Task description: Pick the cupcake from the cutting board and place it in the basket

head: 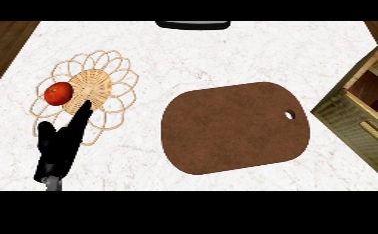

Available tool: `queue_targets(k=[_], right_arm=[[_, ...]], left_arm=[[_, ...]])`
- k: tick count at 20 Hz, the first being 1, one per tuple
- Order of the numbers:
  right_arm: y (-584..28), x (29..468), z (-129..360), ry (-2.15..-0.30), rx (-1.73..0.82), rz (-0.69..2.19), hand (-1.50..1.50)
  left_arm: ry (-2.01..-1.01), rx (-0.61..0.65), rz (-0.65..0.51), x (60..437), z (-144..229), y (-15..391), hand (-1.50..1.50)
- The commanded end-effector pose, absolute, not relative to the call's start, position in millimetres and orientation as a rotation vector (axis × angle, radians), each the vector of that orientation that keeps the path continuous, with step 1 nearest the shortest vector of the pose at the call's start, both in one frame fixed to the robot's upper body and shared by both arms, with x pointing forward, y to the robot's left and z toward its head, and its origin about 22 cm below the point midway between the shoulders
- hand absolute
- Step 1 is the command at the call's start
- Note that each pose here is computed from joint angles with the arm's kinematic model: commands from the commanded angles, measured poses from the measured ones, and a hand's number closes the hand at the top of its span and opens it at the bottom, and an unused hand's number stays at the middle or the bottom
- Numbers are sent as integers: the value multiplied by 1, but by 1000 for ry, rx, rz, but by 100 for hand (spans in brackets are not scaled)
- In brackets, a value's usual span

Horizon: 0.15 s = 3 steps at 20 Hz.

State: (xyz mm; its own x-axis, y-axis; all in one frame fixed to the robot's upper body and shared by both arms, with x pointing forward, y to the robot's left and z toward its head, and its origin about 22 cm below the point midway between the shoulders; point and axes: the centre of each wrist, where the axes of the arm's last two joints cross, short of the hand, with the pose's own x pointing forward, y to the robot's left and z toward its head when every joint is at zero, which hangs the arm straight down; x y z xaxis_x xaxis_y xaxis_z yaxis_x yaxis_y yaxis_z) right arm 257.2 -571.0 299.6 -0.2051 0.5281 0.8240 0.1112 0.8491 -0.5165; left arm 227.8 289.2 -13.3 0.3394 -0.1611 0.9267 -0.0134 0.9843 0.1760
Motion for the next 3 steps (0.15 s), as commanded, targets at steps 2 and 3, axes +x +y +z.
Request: queue_targets(k=[2, 3], right_arm=[[-595, 237, 305, -1722, -548, 320, -150], [-603, 228, 305, -1708, -518, 303, -150]], left_arm=[[-1047, 126, -98, 205, -47, 278, 0], [-1039, 117, -80, 208, -42, 289, 0]])
